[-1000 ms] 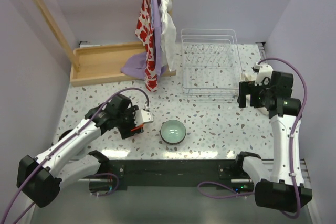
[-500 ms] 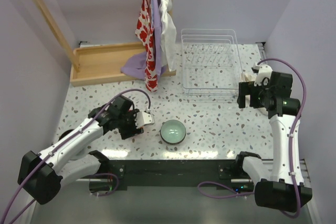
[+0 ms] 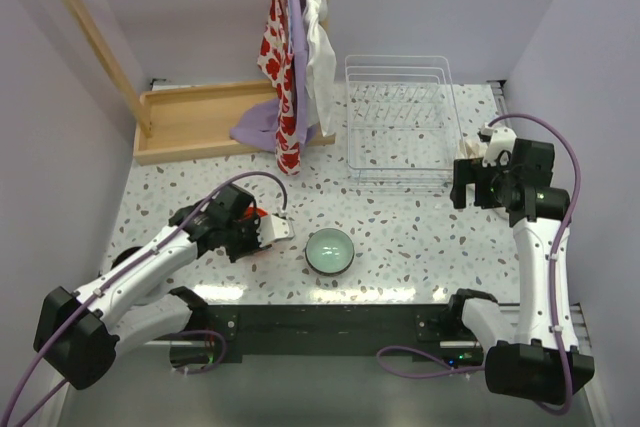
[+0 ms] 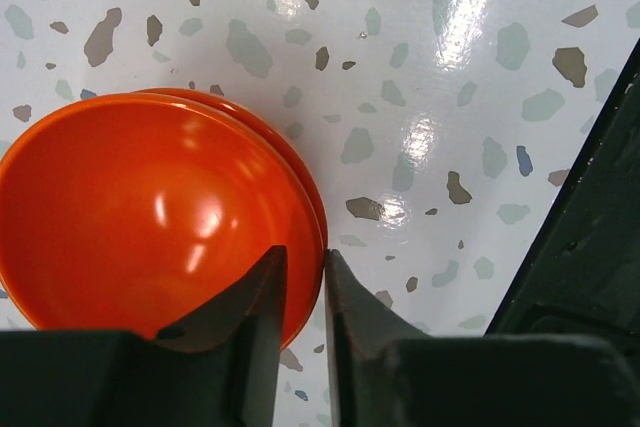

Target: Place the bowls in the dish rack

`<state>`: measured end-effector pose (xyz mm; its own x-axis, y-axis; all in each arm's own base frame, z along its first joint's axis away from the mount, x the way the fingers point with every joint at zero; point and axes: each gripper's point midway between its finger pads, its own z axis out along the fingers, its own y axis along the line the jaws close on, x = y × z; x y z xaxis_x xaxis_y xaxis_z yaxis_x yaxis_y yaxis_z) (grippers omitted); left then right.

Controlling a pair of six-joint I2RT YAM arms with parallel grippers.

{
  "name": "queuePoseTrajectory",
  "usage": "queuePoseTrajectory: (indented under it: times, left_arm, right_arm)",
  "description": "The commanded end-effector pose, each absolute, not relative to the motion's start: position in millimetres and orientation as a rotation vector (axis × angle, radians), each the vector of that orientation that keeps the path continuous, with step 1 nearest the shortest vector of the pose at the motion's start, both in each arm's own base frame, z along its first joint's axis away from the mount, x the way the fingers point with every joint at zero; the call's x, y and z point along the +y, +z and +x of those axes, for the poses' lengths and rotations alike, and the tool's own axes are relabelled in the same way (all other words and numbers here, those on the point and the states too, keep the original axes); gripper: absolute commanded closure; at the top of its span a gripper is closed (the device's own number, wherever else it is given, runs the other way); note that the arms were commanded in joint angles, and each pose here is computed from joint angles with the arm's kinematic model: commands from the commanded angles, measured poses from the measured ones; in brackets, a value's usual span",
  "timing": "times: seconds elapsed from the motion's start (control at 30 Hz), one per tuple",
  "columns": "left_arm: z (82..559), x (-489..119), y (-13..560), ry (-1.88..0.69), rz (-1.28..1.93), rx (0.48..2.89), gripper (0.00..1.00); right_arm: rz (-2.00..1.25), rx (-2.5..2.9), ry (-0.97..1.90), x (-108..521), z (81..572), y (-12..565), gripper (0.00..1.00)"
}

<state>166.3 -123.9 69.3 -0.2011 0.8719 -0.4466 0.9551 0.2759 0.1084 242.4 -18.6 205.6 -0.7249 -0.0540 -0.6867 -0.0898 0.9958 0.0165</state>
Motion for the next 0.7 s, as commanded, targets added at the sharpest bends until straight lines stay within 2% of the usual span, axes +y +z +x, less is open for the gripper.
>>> queuePoseTrajectory:
  times: [0.0,0.03,0.1,0.17,0.5,0.67]
  left_arm:
    - [168.4,-127.0,75.9,-0.267,1.641,2.098,0.78]
    - [167.6,-127.5,76.9,-0.274,1.639,2.099,0.79]
    - [167.6,-128.3,82.7,-0.278,1.634,2.096,0.92]
    - [169.3,-131.3,92.7,-0.286,1.624,2.082,1.00]
    - [169.9,-138.2,122.9,-0.318,1.609,2.034,1.00]
    - [179.8,-155.0,168.2,-0.357,1.607,1.946,1.00]
  right_arm:
    - [-0.093,2.352,0.081,-15.7,248.1,211.0,0.01]
    - [-0.092,2.354,0.082,-15.7,247.9,210.5,0.01]
    - [-0.092,2.353,0.081,-15.6,247.3,211.0,0.01]
    - [-0.089,2.354,0.084,-15.6,247.1,211.7,0.01]
    - [-0.073,2.357,0.116,-12.0,250.4,213.6,0.02]
    - [-0.074,2.321,0.099,-14.1,255.3,229.3,0.02]
